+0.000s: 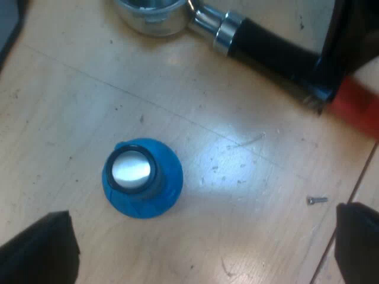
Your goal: Put the handle in the coffee machine
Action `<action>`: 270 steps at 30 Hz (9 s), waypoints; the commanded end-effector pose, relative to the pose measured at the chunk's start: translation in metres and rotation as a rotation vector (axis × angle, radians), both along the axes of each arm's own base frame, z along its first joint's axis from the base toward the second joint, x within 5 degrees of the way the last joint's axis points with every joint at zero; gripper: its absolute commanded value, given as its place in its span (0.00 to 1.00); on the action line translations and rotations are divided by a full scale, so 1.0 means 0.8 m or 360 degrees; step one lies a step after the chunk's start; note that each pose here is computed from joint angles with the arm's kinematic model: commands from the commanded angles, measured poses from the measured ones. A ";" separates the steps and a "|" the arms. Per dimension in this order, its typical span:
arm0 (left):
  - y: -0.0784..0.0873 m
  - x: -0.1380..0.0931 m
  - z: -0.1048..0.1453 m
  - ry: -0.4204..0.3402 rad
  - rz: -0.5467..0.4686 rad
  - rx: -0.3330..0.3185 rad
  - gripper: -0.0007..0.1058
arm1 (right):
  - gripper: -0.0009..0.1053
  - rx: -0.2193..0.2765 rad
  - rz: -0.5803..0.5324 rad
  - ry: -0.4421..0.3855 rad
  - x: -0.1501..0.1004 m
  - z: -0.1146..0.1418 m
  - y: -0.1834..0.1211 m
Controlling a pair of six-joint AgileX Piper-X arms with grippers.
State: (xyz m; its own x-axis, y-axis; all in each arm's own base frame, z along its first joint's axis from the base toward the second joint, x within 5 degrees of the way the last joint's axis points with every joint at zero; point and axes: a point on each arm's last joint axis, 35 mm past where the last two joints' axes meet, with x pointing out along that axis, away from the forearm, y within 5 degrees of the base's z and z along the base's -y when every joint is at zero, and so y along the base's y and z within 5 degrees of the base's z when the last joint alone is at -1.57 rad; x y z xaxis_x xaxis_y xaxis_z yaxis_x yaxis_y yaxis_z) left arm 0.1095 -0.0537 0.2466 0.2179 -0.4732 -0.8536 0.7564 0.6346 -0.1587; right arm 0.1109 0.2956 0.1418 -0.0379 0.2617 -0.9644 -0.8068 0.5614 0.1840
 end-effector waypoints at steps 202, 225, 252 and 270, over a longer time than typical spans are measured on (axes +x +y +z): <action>-0.040 0.028 -0.010 -0.0257 -0.0369 -0.0347 0.73 | 0.01 0.0104 -0.0429 -0.0394 0.091 0.180 -0.071; -0.054 0.053 -0.031 -0.0175 -0.0403 -0.0385 0.73 | 0.01 0.0108 -0.0420 -0.0366 0.085 0.187 -0.077; -0.053 0.050 -0.046 -0.0208 -0.0416 -0.0413 0.67 | 0.01 0.0118 -0.0421 -0.0372 0.086 0.187 -0.076; -0.056 0.055 -0.042 -0.0274 -0.0412 -0.0460 0.67 | 0.01 0.0118 -0.0421 -0.0372 0.086 0.187 -0.076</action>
State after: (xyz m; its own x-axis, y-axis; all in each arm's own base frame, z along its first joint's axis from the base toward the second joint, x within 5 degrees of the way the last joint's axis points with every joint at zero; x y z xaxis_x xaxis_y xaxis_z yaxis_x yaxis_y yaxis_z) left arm 0.1535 -0.0972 0.2099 0.1867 -0.7312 -0.6562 0.9138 0.3745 -0.1573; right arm 0.1795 0.2348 0.2823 0.2455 0.2616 -0.9334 -0.6585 0.7516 0.0375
